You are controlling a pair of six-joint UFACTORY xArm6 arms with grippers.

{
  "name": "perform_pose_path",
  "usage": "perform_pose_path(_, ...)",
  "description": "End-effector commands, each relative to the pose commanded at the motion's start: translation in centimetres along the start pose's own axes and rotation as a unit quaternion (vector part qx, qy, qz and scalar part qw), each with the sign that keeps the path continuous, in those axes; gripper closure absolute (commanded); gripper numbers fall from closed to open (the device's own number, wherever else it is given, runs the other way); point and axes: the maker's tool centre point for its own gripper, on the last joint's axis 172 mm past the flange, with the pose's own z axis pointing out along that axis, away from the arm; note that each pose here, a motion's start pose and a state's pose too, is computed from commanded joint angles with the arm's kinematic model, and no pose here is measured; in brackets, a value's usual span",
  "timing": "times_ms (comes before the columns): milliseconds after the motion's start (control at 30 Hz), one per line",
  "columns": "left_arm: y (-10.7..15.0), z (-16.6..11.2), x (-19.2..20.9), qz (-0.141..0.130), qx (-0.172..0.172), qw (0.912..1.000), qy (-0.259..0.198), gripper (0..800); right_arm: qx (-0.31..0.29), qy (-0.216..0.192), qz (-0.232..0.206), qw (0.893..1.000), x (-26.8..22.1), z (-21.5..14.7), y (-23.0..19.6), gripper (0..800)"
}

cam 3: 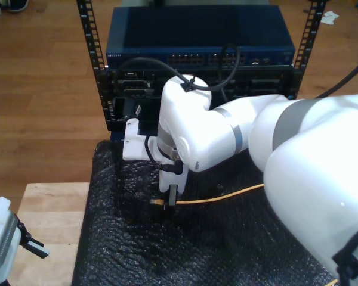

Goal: Grab the cable and plug it in

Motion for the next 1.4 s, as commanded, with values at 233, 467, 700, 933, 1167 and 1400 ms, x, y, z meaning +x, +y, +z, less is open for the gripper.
perform_pose_path(233,0.0,0.0,0.0,0.000,0.001,1.0000,0.000,0,0.007,-0.004,-0.003,1.000,0.2,0.9,-0.7,95)
perform_pose_path(467,0.0,0.0,0.0,0.000,-0.001,1.0000,0.000,0,0.008,-0.004,-0.005,1.000,0.4,1.0,-0.9,103)
perform_pose_path(700,0.0,0.0,0.0,-0.001,0.000,1.0000,0.000,0,0.016,-0.010,-0.007,1.000,0.2,2.0,-1.4,109)
perform_pose_path(933,0.0,0.0,0.0,0.000,0.000,1.0000,0.000,0,0.016,-0.011,-0.006,1.000,0.2,2.4,-1.4,190)
perform_pose_path(1167,0.0,0.0,0.0,0.000,0.000,1.0000,0.000,0,0.005,-0.003,-0.006,1.000,0.4,2.4,-0.9,318)
perform_pose_path(1400,0.0,0.0,0.0,0.000,0.000,1.0000,0.000,0,0.005,-0.004,-0.005,1.000,0.4,2.4,-0.8,345)
